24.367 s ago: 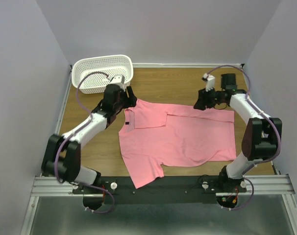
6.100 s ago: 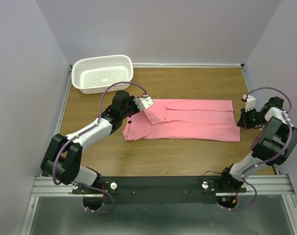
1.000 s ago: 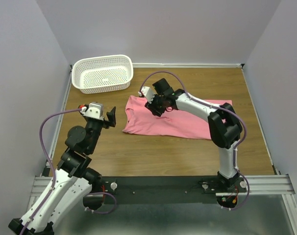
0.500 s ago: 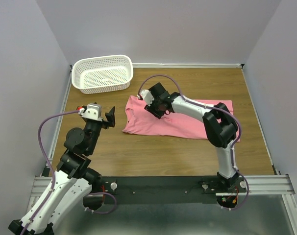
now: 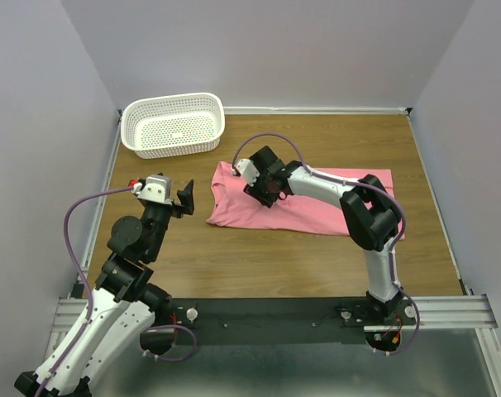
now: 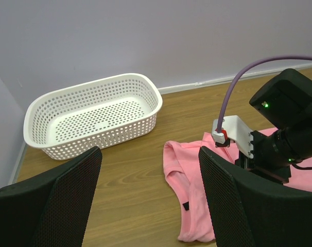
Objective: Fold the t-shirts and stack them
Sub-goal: Fold the tshirt
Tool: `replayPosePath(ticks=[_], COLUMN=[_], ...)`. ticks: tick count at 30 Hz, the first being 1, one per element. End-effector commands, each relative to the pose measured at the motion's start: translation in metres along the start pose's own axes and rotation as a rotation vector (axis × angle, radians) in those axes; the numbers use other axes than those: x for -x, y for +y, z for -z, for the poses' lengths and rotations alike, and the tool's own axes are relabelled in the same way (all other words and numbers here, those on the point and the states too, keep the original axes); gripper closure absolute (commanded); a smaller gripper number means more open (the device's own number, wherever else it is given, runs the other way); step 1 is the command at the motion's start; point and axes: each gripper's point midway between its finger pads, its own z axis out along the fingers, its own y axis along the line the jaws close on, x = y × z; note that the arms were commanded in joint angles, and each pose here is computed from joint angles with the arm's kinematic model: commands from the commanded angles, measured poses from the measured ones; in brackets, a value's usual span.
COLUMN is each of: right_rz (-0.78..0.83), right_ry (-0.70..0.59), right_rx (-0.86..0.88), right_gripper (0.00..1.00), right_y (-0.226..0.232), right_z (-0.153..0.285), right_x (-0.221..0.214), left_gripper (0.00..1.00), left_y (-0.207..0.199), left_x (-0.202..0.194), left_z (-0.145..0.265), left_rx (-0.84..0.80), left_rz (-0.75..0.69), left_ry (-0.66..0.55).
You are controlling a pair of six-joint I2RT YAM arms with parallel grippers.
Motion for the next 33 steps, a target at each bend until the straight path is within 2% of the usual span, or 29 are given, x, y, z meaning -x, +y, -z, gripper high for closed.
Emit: replayPosePath(ticks=[1, 4, 6, 12, 15, 20, 26, 27, 28, 29, 30, 33], right_rz=[0.006, 0.007, 0.004, 0.007, 0.009, -0.036, -0.165, -0.186, -0.218, -0.240, -0.250, -0.268], right_ry=[-0.034, -0.018, -0.015, -0.018, -0.028, -0.041, -0.015, -0.011, -0.006, -0.013, -0.024, -0.054], right_rx=[0.014, -0.006, -0.011, -0.116, -0.175, -0.265, -0.407, -0.423, -0.442, -0.432, -0.424, -0.395], right_gripper=[0.50, 0.50, 0.54, 0.88, 0.98, 1.00, 0.99, 0.93, 0.80, 0.47, 0.35, 0.23], right_y=[0.009, 0.005, 0.004, -0.017, -0.030, -0.059, -0.113, -0.120, -0.134, -0.136, -0.139, -0.137], right_z=[0.009, 0.005, 0.004, 0.018, 0.028, 0.039, 0.045, 0.046, 0.049, 0.049, 0.052, 0.062], right_x=[0.010, 0.008, 0.007, 0.015, 0.019, 0.019, -0.005, -0.010, -0.017, -0.019, -0.019, -0.020], left_gripper=[0.16, 0.16, 0.16, 0.16, 0.16, 0.16, 0.16, 0.16, 0.16, 0.16, 0.16, 0.16], left_y=[0.005, 0.005, 0.005, 0.005, 0.005, 0.005, 0.004, 0.004, 0.004, 0.003, 0.003, -0.002], left_x=[0.008, 0.008, 0.008, 0.008, 0.008, 0.008, 0.009, 0.009, 0.009, 0.008, 0.007, 0.005], left_z=[0.001, 0.001, 0.001, 0.001, 0.001, 0.001, 0.001, 0.001, 0.001, 0.001, 0.000, -0.003], left_rx=[0.025, 0.027, 0.025, 0.024, 0.025, 0.023, 0.019, 0.018, 0.018, 0.015, 0.013, -0.005], left_rz=[0.011, 0.011, 0.011, 0.012, 0.011, 0.012, 0.013, 0.014, 0.013, 0.014, 0.015, 0.033], left_ry=[-0.028, -0.028, -0.030, -0.031, -0.030, -0.033, -0.033, -0.035, -0.033, -0.031, -0.029, -0.023])
